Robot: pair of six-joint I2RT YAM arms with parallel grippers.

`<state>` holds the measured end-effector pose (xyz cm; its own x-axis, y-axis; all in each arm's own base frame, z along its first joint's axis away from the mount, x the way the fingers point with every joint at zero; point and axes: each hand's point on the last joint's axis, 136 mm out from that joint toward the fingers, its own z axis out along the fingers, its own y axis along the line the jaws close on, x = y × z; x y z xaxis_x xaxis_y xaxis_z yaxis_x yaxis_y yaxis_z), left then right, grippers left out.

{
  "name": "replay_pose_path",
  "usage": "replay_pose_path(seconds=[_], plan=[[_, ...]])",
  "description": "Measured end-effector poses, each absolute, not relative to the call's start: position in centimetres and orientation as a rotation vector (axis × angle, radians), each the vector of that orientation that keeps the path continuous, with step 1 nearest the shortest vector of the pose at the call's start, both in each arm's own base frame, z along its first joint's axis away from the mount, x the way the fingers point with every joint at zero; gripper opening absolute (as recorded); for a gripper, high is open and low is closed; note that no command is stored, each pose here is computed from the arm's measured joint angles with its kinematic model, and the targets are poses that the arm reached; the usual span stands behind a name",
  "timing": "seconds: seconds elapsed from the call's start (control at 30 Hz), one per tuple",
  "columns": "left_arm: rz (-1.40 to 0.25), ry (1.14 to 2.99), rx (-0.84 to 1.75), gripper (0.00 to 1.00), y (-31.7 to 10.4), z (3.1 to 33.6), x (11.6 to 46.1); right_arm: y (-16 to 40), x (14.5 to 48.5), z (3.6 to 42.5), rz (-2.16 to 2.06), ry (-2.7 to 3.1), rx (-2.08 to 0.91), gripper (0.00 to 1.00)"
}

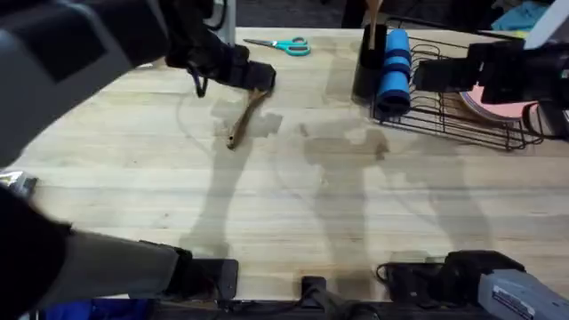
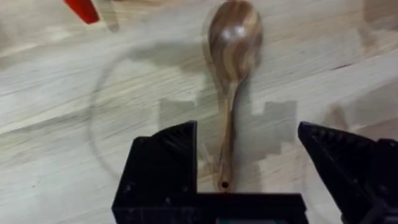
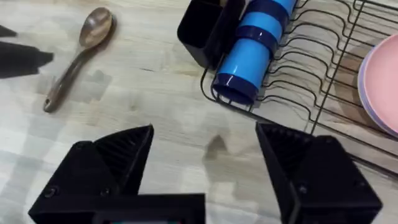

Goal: Pick up the spoon on the table one by one and put them onto the rack

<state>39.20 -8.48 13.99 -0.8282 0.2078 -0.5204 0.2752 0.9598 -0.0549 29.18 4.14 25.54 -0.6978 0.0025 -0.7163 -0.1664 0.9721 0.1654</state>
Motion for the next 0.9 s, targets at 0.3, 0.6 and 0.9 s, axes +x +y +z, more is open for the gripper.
replay_pose_path(seconds=[0.3, 0.6, 0.9], plan=[[-0.144, 2.648, 0.356, 0.993, -8.6, 9.2, 40.9, 4.1, 29.2, 25.6, 0.278, 2.329, -0.114, 0.992], [-0.141, 2.645, 0.357, 0.993, -8.8, 7.8, 41.9, 4.1, 29.2, 25.5, 0.278, 2.329, -0.114, 0.992], [-0.134, 2.744, 0.365, 0.992, -8.6, 4.0, 41.2, 4.1, 29.2, 25.5, 0.278, 2.329, -0.113, 0.992]])
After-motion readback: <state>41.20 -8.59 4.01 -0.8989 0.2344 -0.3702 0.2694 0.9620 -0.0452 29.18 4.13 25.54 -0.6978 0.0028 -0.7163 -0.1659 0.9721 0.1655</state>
